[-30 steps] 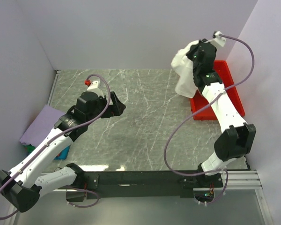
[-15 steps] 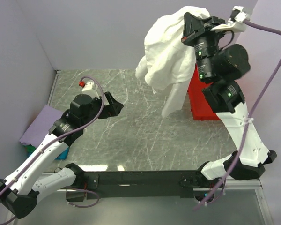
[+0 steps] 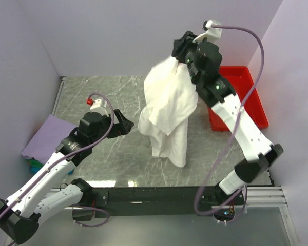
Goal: Fold and stack the t-shirts
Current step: Move the tshirt to the center of the board, then flatten the tshirt out
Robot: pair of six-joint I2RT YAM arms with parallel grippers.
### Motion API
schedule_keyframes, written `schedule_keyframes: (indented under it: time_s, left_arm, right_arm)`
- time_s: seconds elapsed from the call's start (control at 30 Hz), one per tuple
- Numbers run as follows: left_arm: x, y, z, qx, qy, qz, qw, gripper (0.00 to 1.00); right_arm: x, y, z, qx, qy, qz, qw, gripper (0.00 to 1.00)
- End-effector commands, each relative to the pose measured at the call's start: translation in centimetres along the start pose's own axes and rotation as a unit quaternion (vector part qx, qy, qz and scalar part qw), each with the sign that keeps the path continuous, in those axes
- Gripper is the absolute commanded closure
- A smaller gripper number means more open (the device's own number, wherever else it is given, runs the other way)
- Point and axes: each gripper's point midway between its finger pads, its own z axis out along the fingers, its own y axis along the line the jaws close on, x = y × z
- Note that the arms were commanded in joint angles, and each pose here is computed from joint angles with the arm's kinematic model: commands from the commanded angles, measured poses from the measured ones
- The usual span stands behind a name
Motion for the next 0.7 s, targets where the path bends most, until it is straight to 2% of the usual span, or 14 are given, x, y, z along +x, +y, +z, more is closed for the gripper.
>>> schedule_keyframes:
  time_s: [0.0, 0.03, 0.13, 0.2, 0.27, 0.3, 0.37, 0.47, 0.53, 0.57, 0.63, 0.67]
  left_arm:
    - [1.6, 0.7, 1.2, 0.0, 0.013, -0.03, 0.999, 0.02]
    - [2.2, 1.0, 1.6, -0.003, 0.02, -0.036, 0.999, 0.03]
    - [5.6, 2.1, 3.1, -0.002, 0.062, -0.059, 0.996, 0.09]
    - [7.7, 3.2, 4.0, -0.012, 0.082, -0.078, 0.993, 0.15]
    - [9.9, 3.8, 4.4, -0.014, 0.101, -0.078, 0.992, 0.19]
    - [10.7, 3.2, 4.7, -0.005, 0.108, -0.077, 0.991, 0.19]
    - [12.4, 3.1, 4.9, -0.005, 0.123, -0.069, 0.99, 0.23]
    - [15.0, 1.6, 5.4, 0.013, 0.154, -0.057, 0.986, 0.26]
    - [16.5, 0.0, 5.7, 0.036, 0.168, -0.046, 0.984, 0.29]
    - [16.8, -0.6, 5.8, 0.044, 0.172, -0.041, 0.983, 0.35]
    - [18.6, -1.7, 6.0, 0.052, 0.195, -0.027, 0.979, 0.37]
    - [18.3, -2.1, 6.4, 0.048, 0.186, -0.023, 0.981, 0.37]
  right_arm:
    - [6.6, -7.9, 2.4, 0.064, 0.122, 0.069, 0.988, 0.45]
    - [7.1, -10.5, 2.8, 0.086, 0.136, 0.071, 0.984, 0.43]
    - [10.9, -12.6, 0.9, 0.095, 0.201, 0.05, 0.974, 0.41]
    - [13.9, -13.1, -2.3, 0.09, 0.235, 0.04, 0.967, 0.41]
    - [16.4, -11.7, -4.7, 0.063, 0.248, 0.035, 0.966, 0.41]
    - [18.7, -12.9, -7.4, 0.074, 0.264, 0.02, 0.961, 0.41]
    - [21.5, -12.6, -9.9, 0.068, 0.281, 0.013, 0.957, 0.42]
    - [27.9, -13.5, -15.4, 0.063, 0.34, 0.001, 0.938, 0.44]
    - [28.8, -13.5, -17.0, 0.06, 0.343, 0.01, 0.937, 0.45]
    - [30.2, -14.7, -18.1, 0.071, 0.354, 0.005, 0.932, 0.45]
    - [30.2, -15.3, -18.8, 0.078, 0.347, 0.013, 0.935, 0.45]
    - [30.6, -15.7, -19.2, 0.08, 0.351, 0.01, 0.933, 0.45]
